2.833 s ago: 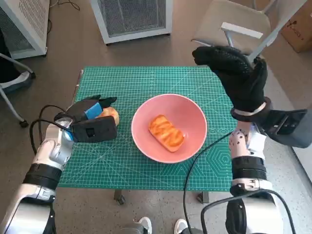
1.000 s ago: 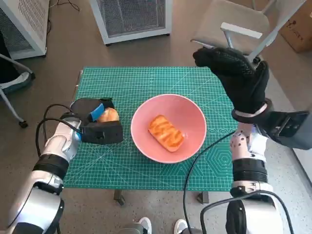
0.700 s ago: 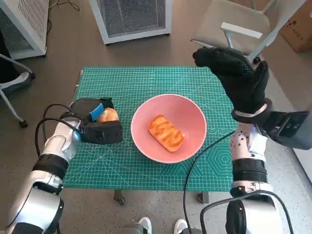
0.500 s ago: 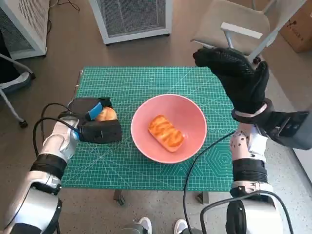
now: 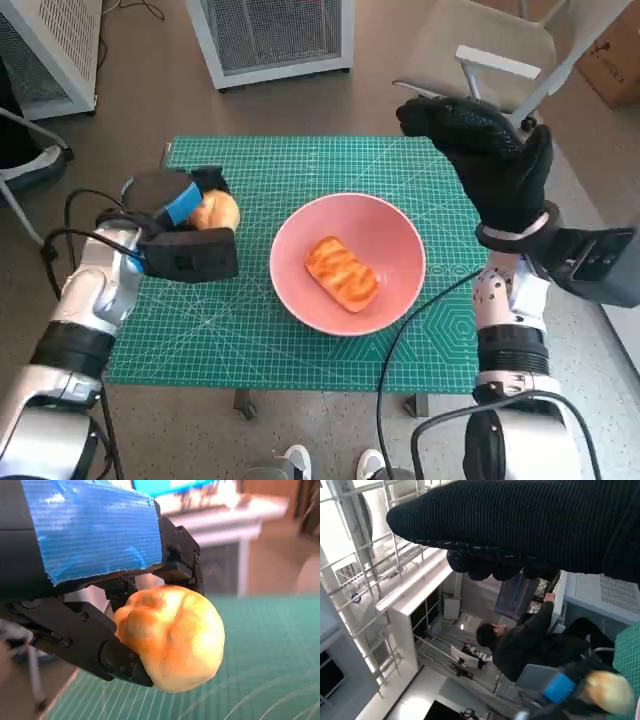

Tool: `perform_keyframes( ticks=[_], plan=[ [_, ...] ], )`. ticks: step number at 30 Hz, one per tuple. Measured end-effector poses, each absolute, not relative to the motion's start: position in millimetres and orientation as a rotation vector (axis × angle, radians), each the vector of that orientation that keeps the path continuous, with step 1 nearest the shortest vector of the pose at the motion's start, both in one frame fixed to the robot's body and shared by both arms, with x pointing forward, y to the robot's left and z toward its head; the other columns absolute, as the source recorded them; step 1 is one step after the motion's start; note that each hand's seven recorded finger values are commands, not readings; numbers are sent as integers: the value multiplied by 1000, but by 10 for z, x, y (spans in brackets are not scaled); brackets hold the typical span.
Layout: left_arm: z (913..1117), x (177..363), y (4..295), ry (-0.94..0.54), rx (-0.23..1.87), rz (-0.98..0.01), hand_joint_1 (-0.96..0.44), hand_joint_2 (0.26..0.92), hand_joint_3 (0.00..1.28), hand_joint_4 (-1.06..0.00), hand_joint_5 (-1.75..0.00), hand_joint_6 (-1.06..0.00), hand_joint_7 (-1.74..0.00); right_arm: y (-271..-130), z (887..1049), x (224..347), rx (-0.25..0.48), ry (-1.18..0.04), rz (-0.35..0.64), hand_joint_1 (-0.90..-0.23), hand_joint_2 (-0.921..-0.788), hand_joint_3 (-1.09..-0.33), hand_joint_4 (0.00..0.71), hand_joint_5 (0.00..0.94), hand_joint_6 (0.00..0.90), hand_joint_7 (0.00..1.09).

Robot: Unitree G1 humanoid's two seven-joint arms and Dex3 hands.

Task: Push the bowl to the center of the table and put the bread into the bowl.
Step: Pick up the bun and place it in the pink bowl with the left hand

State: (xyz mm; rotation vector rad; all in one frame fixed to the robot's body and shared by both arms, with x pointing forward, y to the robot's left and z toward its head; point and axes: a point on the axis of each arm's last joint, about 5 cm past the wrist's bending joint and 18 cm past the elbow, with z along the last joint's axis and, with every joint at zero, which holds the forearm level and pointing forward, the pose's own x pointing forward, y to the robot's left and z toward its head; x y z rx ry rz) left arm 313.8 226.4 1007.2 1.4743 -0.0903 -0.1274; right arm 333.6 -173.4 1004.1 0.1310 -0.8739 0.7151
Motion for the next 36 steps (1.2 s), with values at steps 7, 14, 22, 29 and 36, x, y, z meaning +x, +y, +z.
perform_keyframes(
  ticks=[7, 14, 22, 29, 36],
  plan=[
    [10357, 2985, 2137, -244, 1439, -81, 3, 920, 67, -683, -1100, -634, -1229, -1734, 10041, 3337, 131, -874, 715, -638, -921, -709, 214, 2, -1, 589],
    [10640, 2771, 1988, -454, 1416, -37, 2, 920, 47, -710, -1078, -653, -1200, -1734, 10040, 3337, 131, -872, 716, -638, -921, -709, 210, 0, -1, 587],
    [10727, 2672, 1822, -641, 1392, -79, 2, 920, 47, -709, -1065, -655, -1210, -1728, 10039, 3338, 129, -871, 719, -639, -921, -709, 211, 1, -1, 589],
    [10684, 2685, 1747, -665, 1378, -122, 1, 920, 75, -673, -1114, -625, -1234, -1730, 10039, 3337, 129, -871, 718, -637, -921, -709, 211, 1, -1, 591],
    [10566, 2780, 1434, -664, 1343, -282, 1, 920, 105, -624, -1159, -604, -1269, -1731, 10052, 3335, 123, -880, 726, -638, -921, -710, 211, 1, -1, 591]
  ],
)
